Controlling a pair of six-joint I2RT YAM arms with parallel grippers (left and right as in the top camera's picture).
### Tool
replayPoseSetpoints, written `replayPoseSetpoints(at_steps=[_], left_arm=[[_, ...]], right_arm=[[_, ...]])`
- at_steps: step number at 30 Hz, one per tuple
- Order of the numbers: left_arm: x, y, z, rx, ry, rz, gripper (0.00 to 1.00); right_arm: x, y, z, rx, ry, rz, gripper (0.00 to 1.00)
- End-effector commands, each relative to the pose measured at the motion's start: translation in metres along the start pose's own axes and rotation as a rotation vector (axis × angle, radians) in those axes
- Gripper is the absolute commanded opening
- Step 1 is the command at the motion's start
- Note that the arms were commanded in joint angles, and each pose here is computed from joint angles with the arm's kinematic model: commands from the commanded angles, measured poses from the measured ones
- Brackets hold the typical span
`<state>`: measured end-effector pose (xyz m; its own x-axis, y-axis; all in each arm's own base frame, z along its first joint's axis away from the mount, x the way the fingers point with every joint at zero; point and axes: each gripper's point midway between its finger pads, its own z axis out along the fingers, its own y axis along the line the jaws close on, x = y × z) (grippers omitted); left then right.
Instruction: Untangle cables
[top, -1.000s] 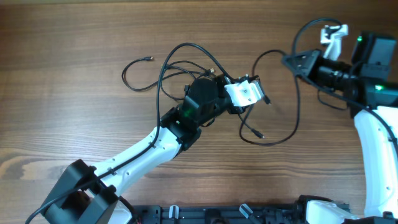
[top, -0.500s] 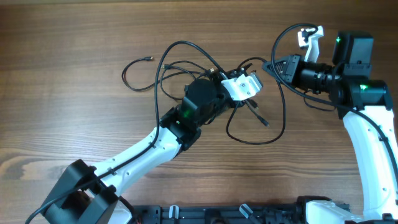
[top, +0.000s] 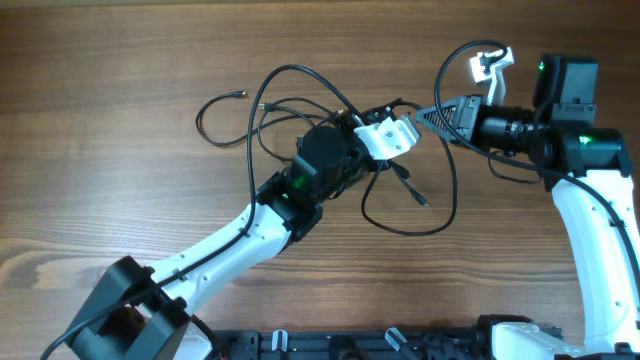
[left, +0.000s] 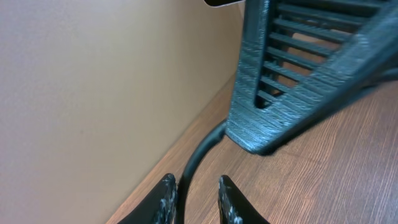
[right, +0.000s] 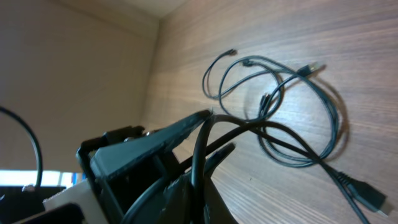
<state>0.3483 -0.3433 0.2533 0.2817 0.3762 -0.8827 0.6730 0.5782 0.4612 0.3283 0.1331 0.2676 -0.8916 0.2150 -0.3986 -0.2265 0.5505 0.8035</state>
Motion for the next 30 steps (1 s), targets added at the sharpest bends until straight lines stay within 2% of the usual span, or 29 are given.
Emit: replayPoseSetpoints(at_steps=[1, 4, 6, 7, 11, 13, 15, 16, 18, 20, 30], left_arm=[[0.002, 0.003, 0.002, -0.012, 0.005, -0.01, 0.24], [0.002, 0.003, 0.002, -0.012, 0.005, -0.01, 0.23], [0.002, 0.003, 0.002, -0.012, 0.005, -0.01, 0.15], [0.002, 0.003, 0.002, -0.013, 0.004, -0.009, 0.04], [0.001, 0.004, 0.002, -0.013, 0.003, -0.009, 0.04], [0.002, 0.008, 0.002, -0.038, 0.01, -0.009, 0.04], [0.007, 0.02, 0.001, -0.106, 0.041, -0.009, 0.04], [0.011, 0.028, -0.001, -0.152, 0.065, -0.009, 0.04], [0.021, 0.047, -0.005, -0.255, 0.123, 0.021, 0.04], [0.033, 0.068, -0.012, -0.353, 0.178, 0.02, 0.04], [0.07, 0.136, -0.048, -0.661, 0.342, -0.001, 0.04]], right_arm=[[0.007, 0.014, -0.001, -0.071, 0.038, -0.06, 0.04], [0.014, 0.012, -0.001, -0.064, 0.062, -0.055, 0.04], [0.015, 0.011, -0.001, -0.063, 0.065, -0.053, 0.04], [0.015, 0.011, -0.001, -0.063, 0.063, -0.056, 0.04], [0.013, 0.01, -0.001, -0.055, 0.057, -0.061, 0.05], [0.011, 0.003, -0.001, -0.01, 0.045, -0.052, 0.3], [0.008, -0.006, -0.001, 0.042, 0.03, -0.051, 0.69], [0.006, -0.013, -0.002, 0.08, 0.019, -0.037, 0.83], [-0.002, -0.035, -0.005, 0.208, -0.026, 0.015, 0.98], [-0.01, -0.048, -0.009, 0.291, -0.073, 0.048, 1.0], [-0.013, -0.046, -0.008, 0.284, -0.065, -0.093, 1.0]])
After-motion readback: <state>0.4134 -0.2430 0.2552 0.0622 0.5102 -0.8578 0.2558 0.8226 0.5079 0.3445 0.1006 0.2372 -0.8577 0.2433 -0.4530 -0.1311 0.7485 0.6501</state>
